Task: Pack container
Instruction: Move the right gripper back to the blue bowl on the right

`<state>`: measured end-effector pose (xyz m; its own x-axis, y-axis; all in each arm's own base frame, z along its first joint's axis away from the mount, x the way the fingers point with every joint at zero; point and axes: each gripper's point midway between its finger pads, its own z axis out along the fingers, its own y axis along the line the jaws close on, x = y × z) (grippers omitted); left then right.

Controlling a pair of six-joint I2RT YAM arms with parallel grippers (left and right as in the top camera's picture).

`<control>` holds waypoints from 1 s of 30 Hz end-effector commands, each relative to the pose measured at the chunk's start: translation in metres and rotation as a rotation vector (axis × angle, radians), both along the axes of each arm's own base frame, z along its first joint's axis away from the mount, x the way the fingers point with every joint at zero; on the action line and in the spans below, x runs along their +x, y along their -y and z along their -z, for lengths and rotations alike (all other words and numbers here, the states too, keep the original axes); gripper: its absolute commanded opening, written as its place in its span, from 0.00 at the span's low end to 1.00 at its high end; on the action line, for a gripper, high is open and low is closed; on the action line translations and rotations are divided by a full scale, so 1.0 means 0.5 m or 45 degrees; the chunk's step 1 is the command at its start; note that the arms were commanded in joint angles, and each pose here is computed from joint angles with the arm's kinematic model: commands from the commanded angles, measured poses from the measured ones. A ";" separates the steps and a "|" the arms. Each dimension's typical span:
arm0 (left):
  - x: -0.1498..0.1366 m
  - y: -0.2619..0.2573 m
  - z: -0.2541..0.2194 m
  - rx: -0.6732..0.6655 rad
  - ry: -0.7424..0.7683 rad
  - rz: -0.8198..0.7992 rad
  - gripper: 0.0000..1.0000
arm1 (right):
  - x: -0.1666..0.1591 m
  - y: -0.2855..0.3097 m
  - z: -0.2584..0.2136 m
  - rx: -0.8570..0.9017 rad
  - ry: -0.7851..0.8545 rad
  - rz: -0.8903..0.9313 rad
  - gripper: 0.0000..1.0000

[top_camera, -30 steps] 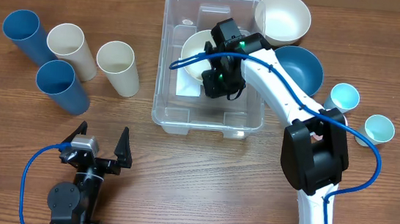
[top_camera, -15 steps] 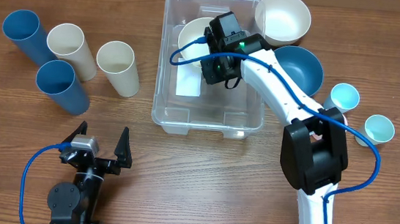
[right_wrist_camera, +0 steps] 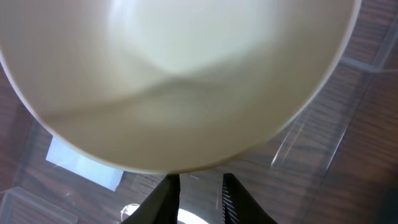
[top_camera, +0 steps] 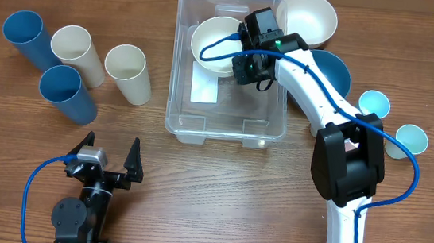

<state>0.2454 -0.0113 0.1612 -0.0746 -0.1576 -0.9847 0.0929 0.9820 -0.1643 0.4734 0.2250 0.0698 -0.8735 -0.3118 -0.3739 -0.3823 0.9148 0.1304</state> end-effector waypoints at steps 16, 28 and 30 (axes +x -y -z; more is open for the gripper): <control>-0.001 -0.001 0.000 -0.009 0.004 0.001 1.00 | 0.051 0.106 -0.408 0.164 0.277 0.213 0.59; -0.001 -0.001 0.000 -0.009 0.004 0.001 1.00 | 0.094 0.459 -0.299 0.086 0.093 0.677 0.65; -0.001 -0.001 0.000 -0.009 0.004 0.001 1.00 | 0.085 0.473 -0.254 0.066 0.002 0.697 0.63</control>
